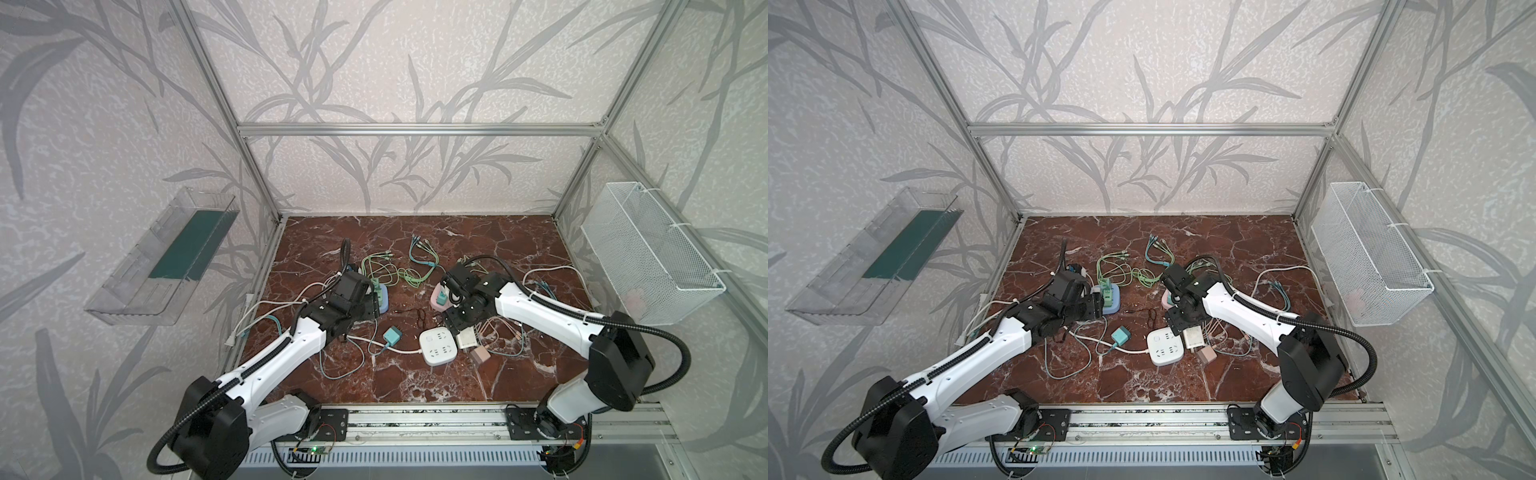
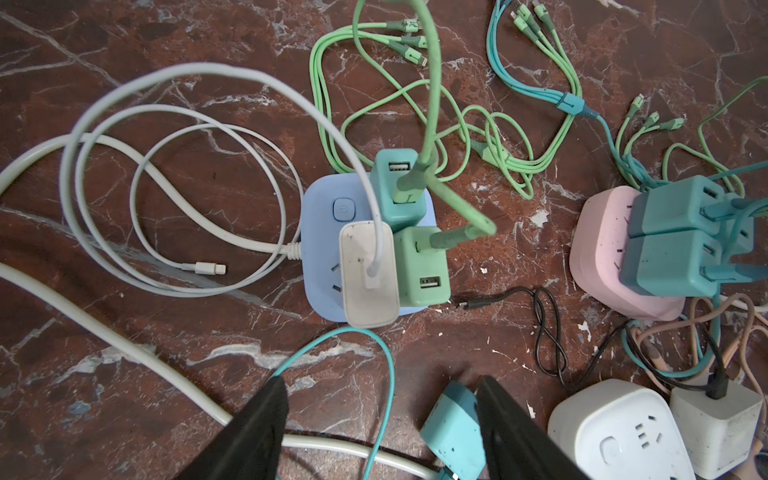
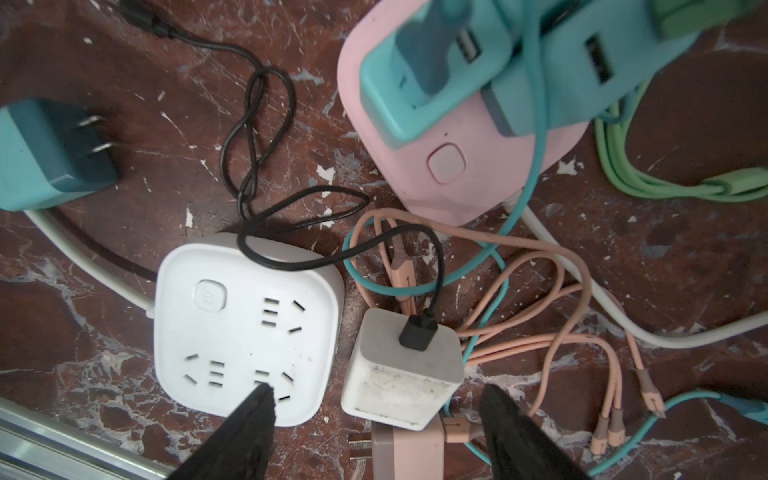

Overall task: Pull the plug off the socket
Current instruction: 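Move the left gripper to the blue strip while the right gripper follows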

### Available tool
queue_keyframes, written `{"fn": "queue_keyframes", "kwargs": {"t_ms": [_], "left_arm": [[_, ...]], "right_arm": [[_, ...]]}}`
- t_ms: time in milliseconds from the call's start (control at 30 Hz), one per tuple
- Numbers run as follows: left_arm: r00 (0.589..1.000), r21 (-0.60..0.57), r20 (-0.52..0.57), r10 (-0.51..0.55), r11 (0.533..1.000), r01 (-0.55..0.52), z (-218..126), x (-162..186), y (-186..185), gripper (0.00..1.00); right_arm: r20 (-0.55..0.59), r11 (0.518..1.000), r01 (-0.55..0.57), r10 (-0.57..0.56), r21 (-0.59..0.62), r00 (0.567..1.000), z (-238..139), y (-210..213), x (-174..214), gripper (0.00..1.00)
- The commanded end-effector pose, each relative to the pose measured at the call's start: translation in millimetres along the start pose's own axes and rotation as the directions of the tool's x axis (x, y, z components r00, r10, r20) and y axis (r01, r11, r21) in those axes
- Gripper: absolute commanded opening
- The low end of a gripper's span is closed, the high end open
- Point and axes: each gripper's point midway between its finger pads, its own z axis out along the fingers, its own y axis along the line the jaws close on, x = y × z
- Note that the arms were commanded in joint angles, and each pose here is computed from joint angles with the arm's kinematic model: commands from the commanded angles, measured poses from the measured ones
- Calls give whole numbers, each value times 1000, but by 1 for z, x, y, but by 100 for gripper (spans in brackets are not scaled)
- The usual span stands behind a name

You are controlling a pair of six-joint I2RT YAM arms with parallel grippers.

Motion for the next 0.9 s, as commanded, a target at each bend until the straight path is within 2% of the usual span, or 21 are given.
{"fn": "queue_keyframes", "kwargs": {"t_ms": [0, 133, 267, 400, 600, 867], "left_arm": [[1000, 4, 3, 3, 1000, -3, -1, -10, -1, 70], [1000, -5, -17, -8, 1000, 8, 4, -11, 3, 68], [999, 1, -28, -17, 1000, 18, 10, -13, 4, 65], [999, 6, -39, -23, 1000, 23, 16, -15, 4, 63], [998, -7, -61, -22, 1000, 22, 22, -17, 6, 60], [998, -18, -55, -28, 999, 27, 26, -19, 9, 56]], "right_arm": [[92, 1000, -23, 22, 15, 996, -25, -5, -17, 78], [195, 999, -18, 24, -34, 981, -38, 3, -39, 76], [327, 991, 4, 41, -137, 944, -50, 21, -65, 72], [397, 972, 18, 79, -235, 914, -57, 39, -87, 68], [397, 941, 8, 134, -337, 908, -50, 61, -111, 62], [357, 872, -8, 209, -490, 910, -29, 95, -143, 51]]}}
